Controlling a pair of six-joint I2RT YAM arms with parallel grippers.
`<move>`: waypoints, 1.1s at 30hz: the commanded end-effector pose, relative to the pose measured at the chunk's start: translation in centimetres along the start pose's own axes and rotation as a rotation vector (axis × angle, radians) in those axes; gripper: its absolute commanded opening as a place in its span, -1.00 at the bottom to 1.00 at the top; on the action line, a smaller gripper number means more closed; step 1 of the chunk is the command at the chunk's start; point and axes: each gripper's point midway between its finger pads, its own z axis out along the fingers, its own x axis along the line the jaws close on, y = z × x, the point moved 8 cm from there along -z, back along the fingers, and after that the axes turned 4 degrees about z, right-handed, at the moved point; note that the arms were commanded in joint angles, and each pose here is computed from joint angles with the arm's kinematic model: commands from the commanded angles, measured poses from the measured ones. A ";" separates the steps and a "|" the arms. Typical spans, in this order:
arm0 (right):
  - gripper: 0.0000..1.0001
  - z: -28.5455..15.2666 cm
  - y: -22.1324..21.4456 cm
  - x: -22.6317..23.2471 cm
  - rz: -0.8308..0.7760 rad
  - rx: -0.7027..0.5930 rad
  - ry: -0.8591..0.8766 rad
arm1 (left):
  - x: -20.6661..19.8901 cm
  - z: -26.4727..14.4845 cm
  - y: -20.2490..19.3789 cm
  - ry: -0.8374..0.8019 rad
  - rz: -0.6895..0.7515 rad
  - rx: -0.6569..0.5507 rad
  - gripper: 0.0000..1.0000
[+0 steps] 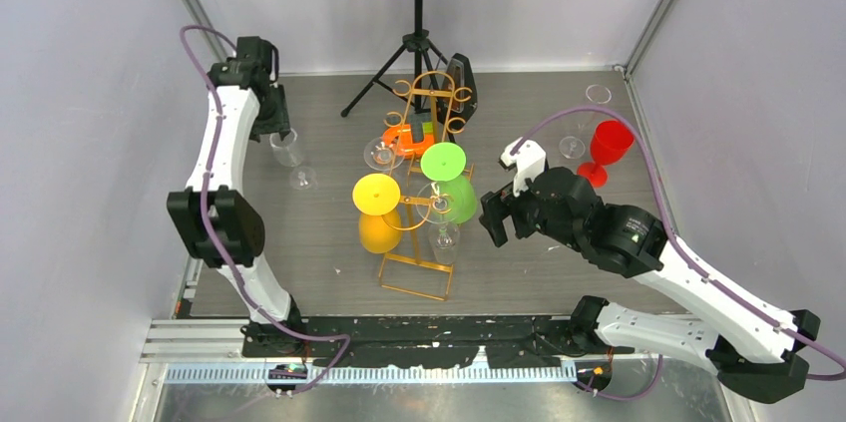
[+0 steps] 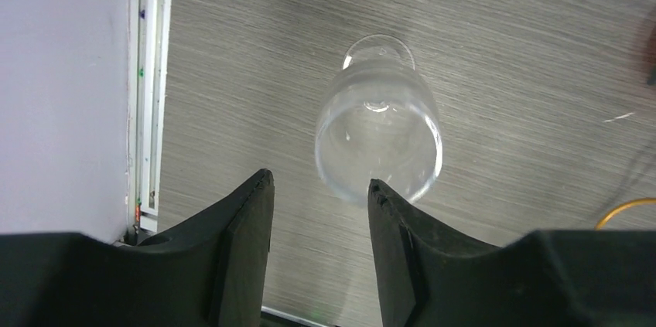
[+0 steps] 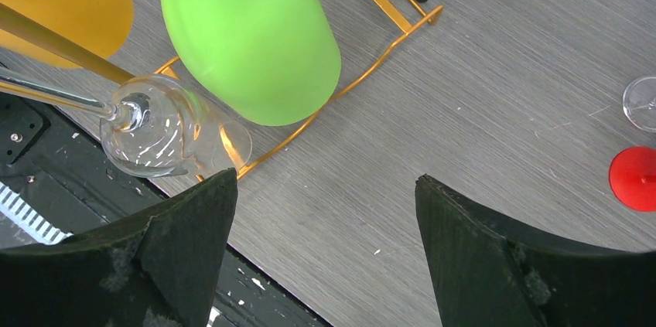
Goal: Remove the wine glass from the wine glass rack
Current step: Place the wine glass at the center of the board, then pick up the wine glass from the wine rack.
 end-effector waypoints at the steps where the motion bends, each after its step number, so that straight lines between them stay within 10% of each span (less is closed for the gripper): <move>1: 0.84 -1.7 2.1 -0.3 0.060 -0.088 -0.027 | 1.0 -3.8 -0.2 -0.008 -0.045 -0.112 -0.02; 33: 0.84 -5.7 11.9 1.1 0.362 -0.189 0.095 | -2.2 -15.2 -9.7 -0.252 0.130 -0.409 0.47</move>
